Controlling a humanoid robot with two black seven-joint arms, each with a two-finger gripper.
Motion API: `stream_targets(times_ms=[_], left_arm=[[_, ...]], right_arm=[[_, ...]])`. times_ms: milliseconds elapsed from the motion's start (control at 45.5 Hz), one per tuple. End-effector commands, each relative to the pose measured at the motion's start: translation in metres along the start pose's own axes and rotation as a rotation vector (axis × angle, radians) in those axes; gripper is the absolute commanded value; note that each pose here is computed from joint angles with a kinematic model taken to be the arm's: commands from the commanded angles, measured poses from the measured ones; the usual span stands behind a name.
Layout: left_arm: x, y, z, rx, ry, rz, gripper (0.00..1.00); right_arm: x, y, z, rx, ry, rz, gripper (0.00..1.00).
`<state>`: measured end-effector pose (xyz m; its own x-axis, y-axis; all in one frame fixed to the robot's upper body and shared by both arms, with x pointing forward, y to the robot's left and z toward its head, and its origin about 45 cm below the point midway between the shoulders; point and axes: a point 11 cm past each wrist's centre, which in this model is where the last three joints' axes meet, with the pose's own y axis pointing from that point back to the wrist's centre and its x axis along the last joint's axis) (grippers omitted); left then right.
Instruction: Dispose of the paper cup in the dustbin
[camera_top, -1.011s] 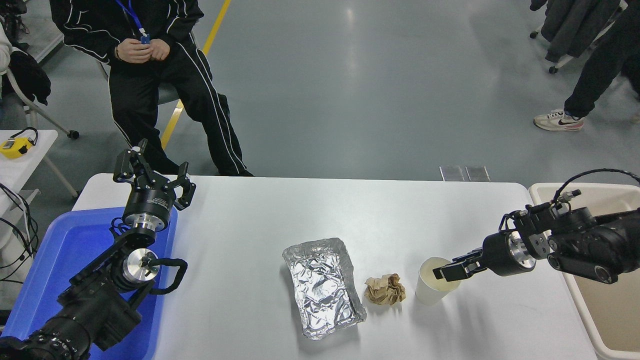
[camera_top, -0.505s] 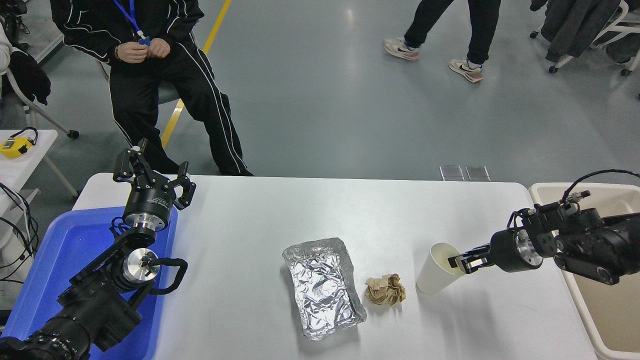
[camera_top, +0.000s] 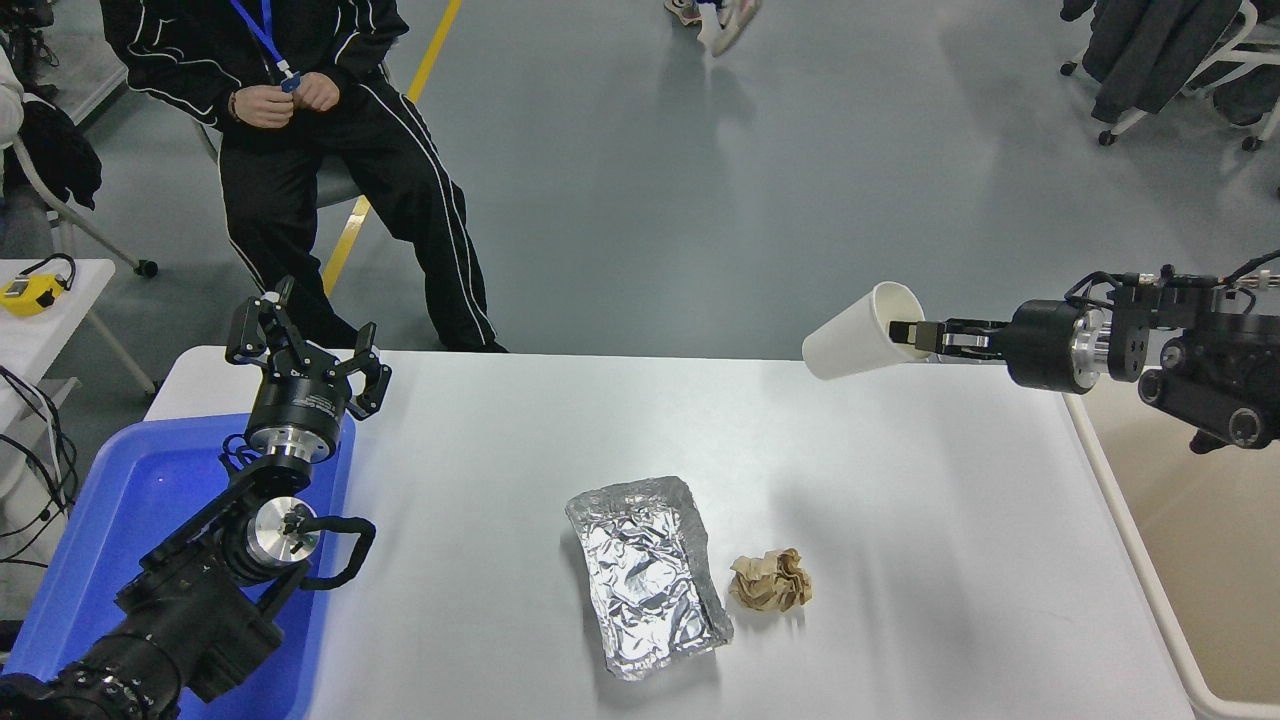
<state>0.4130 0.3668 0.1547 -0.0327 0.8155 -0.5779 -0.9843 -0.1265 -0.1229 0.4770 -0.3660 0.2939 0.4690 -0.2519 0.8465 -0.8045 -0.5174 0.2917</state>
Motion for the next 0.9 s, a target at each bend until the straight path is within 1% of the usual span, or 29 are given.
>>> stream_targets(times_ms=[0, 110, 176, 242, 286, 374, 418, 505, 615, 703, 769, 879], left_arm=[[0.000, 0.000, 0.000, 0.000, 0.000, 0.000, 1.00], [0.000, 0.000, 0.000, 0.000, 0.000, 0.000, 1.00], [0.000, 0.000, 0.000, 0.000, 0.000, 0.000, 1.00], [0.000, 0.000, 0.000, 0.000, 0.000, 0.000, 1.00], [0.000, 0.000, 0.000, 0.000, 0.000, 0.000, 1.00], [0.000, 0.000, 0.000, 0.000, 0.000, 0.000, 1.00], [0.000, 0.000, 0.000, 0.000, 0.000, 0.000, 1.00], [0.000, 0.000, 0.000, 0.000, 0.000, 0.000, 1.00], [0.000, 0.000, 0.000, 0.000, 0.000, 0.000, 1.00], [0.000, 0.000, 0.000, 0.000, 0.000, 0.000, 1.00], [0.000, 0.000, 0.000, 0.000, 0.000, 0.000, 1.00], [0.000, 0.000, 0.000, 0.000, 0.000, 0.000, 1.00]], right_arm=[[0.088, 0.070, 0.062, -0.183, -0.158, 0.420, 0.00], [0.082, 0.088, 0.086, -0.297, -0.179, 0.450, 0.00], [0.080, 0.109, 0.108, -0.424, -0.227, 0.509, 0.00], [0.075, 0.139, 0.136, -0.627, -0.268, 0.545, 0.00], [0.072, 0.146, 0.143, -0.684, -0.282, 0.553, 0.00], [0.064, 0.159, 0.154, -0.758, -0.319, 0.567, 0.00], [0.058, 0.173, 0.164, -0.820, -0.345, 0.587, 0.00], [0.050, 0.190, 0.174, -0.909, -0.359, 0.596, 0.00], [0.036, 0.206, 0.184, -0.978, -0.380, 0.619, 0.00], [0.004, 0.223, 0.199, -1.043, -0.426, 0.613, 0.00], [-0.011, 0.229, 0.204, -1.069, -0.433, 0.599, 0.00], [-0.055, 0.242, 0.215, -1.138, -0.427, 0.531, 0.00]])
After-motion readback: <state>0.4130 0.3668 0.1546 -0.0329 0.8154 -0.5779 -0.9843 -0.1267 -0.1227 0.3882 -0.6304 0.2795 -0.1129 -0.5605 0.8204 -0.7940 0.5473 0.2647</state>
